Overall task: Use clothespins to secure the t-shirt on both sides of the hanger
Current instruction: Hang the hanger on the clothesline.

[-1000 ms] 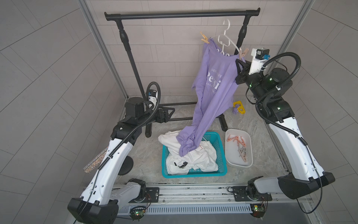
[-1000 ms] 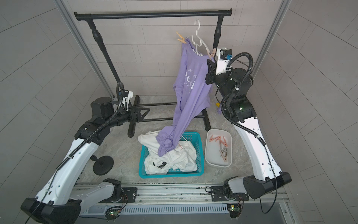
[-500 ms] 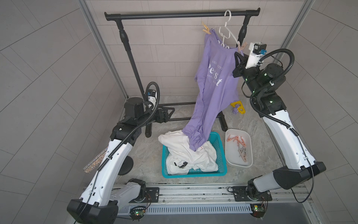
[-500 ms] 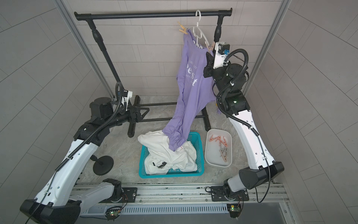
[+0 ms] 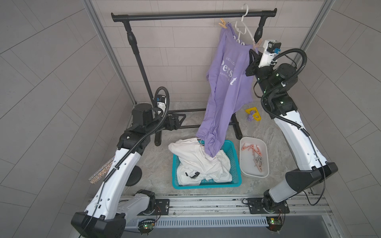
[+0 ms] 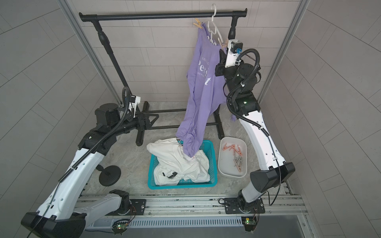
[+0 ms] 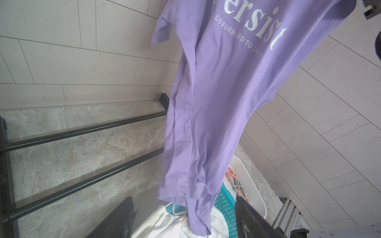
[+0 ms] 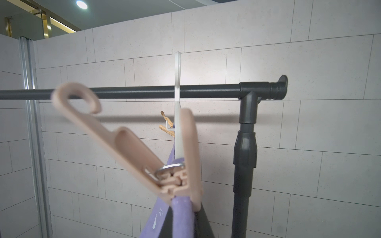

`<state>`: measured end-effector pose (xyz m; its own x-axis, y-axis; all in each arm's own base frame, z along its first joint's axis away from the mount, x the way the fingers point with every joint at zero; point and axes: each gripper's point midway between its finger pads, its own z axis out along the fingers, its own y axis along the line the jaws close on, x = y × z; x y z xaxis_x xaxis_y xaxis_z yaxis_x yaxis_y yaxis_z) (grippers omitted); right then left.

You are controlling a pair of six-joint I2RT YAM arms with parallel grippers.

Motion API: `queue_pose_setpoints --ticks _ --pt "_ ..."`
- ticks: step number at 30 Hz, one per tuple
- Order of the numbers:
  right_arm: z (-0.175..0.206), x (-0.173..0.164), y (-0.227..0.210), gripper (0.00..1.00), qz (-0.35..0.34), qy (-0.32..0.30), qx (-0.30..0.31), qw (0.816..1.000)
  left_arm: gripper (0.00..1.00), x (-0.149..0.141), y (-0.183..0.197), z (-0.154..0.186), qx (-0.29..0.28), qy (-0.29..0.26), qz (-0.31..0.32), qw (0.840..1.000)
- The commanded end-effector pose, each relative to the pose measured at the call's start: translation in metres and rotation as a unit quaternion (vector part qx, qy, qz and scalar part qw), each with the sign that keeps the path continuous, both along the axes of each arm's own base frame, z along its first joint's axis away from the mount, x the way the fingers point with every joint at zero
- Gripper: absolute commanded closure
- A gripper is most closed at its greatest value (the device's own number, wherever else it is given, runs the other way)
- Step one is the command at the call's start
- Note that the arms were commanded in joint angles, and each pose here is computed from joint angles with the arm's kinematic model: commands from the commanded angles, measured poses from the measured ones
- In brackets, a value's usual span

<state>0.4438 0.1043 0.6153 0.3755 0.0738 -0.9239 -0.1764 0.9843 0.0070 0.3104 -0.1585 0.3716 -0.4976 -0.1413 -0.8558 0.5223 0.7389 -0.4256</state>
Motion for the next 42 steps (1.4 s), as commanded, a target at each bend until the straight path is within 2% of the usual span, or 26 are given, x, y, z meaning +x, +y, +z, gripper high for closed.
queue_pose_setpoints --ticks 1,19,36,38,40,42 --pt "0.043 -0.022 -0.012 1.00 -0.016 -0.075 0.024 0.997 0.20 -0.008 0.000 0.016 -0.008 -0.023 -0.004 1.000" --pt "0.029 0.002 -0.009 1.00 -0.017 -0.066 0.030 0.997 0.20 -0.007 -0.001 0.016 -0.006 -0.024 -0.006 1.000" --pt "0.002 -0.001 -0.005 1.00 -0.003 -0.045 0.027 0.999 0.20 -0.008 -0.001 0.014 -0.004 -0.022 -0.007 1.000" --pt "0.003 -0.002 -0.005 0.93 -0.001 -0.045 0.028 0.999 0.21 -0.008 -0.001 0.014 -0.005 -0.022 -0.008 1.000" --pt "0.002 -0.002 -0.006 0.76 -0.003 -0.043 0.031 0.999 0.20 -0.008 -0.001 0.013 -0.005 -0.021 -0.008 1.000" --pt "-0.001 -0.004 -0.008 0.64 -0.005 -0.038 0.038 0.999 0.20 -0.008 -0.001 0.012 -0.005 -0.019 -0.008 1.000"
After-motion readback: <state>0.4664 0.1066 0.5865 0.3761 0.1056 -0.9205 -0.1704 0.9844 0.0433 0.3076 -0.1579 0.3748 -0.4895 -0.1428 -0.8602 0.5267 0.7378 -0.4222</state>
